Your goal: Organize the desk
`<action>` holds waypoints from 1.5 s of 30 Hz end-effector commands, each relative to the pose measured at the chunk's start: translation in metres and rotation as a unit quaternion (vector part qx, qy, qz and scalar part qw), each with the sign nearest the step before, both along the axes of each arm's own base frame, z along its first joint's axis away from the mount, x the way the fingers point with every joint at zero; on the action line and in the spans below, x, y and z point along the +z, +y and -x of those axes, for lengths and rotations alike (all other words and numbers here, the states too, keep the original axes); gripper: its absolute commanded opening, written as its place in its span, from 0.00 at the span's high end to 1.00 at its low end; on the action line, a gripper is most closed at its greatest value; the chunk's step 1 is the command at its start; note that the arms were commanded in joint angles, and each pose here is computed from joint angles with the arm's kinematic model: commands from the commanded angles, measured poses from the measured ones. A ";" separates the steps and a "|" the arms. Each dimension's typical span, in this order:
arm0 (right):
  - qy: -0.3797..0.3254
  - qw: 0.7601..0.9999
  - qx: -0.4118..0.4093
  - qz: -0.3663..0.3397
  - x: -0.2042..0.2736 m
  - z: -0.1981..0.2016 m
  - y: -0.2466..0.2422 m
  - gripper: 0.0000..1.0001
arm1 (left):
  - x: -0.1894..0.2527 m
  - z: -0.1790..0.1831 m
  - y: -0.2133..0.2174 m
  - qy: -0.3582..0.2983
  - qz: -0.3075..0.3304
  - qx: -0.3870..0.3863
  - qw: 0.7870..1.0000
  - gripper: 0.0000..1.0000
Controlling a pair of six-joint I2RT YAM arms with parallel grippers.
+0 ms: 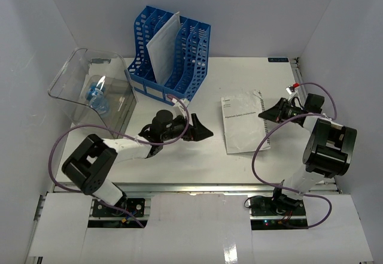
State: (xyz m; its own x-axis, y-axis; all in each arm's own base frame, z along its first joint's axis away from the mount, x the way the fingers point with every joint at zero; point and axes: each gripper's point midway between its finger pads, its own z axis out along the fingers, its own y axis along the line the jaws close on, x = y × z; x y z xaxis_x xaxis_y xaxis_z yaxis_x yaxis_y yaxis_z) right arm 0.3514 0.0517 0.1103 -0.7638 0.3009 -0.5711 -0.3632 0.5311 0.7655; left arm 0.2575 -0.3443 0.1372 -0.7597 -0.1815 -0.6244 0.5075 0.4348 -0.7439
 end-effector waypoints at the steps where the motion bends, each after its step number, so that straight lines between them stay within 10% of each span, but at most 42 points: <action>1: -0.038 0.993 0.090 -0.066 0.027 0.038 0.025 0.92 | 0.001 -0.014 -0.023 -0.039 -0.003 0.002 0.999 0.02; 21: -0.095 0.971 0.162 -0.149 0.073 0.076 0.063 0.92 | 0.004 -0.029 -0.071 -0.125 0.032 -0.008 0.992 0.05; 25: -0.114 0.968 0.173 -0.143 0.080 0.080 0.069 0.92 | 0.013 -0.020 -0.076 -0.140 0.063 -0.037 0.987 0.28; 31: -0.121 0.967 0.180 -0.133 0.077 0.080 0.069 0.88 | 0.036 -0.001 -0.075 -0.154 0.108 -0.069 0.980 0.93; 34: -0.134 0.966 0.188 -0.119 0.076 0.081 0.069 0.71 | 0.046 0.006 -0.068 -0.164 0.112 -0.072 0.977 1.00; 37: -0.150 0.961 0.211 -0.093 0.079 0.088 0.074 0.10 | 0.058 0.012 -0.056 -0.180 0.080 -0.073 0.978 1.00; 45: -0.217 0.948 0.231 -0.041 0.094 0.109 0.076 0.10 | 0.087 0.011 0.000 -0.244 -0.050 -0.010 0.968 1.00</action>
State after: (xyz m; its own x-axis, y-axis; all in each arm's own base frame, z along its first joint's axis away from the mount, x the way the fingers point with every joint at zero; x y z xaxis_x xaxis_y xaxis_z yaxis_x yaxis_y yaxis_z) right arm 0.2513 0.1262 0.1890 -0.6071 0.0609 -0.7923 -0.7749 0.1755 0.6073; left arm 0.2409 -0.3738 0.1919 -0.5053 -0.1387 -0.8517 0.7767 0.3570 -0.5189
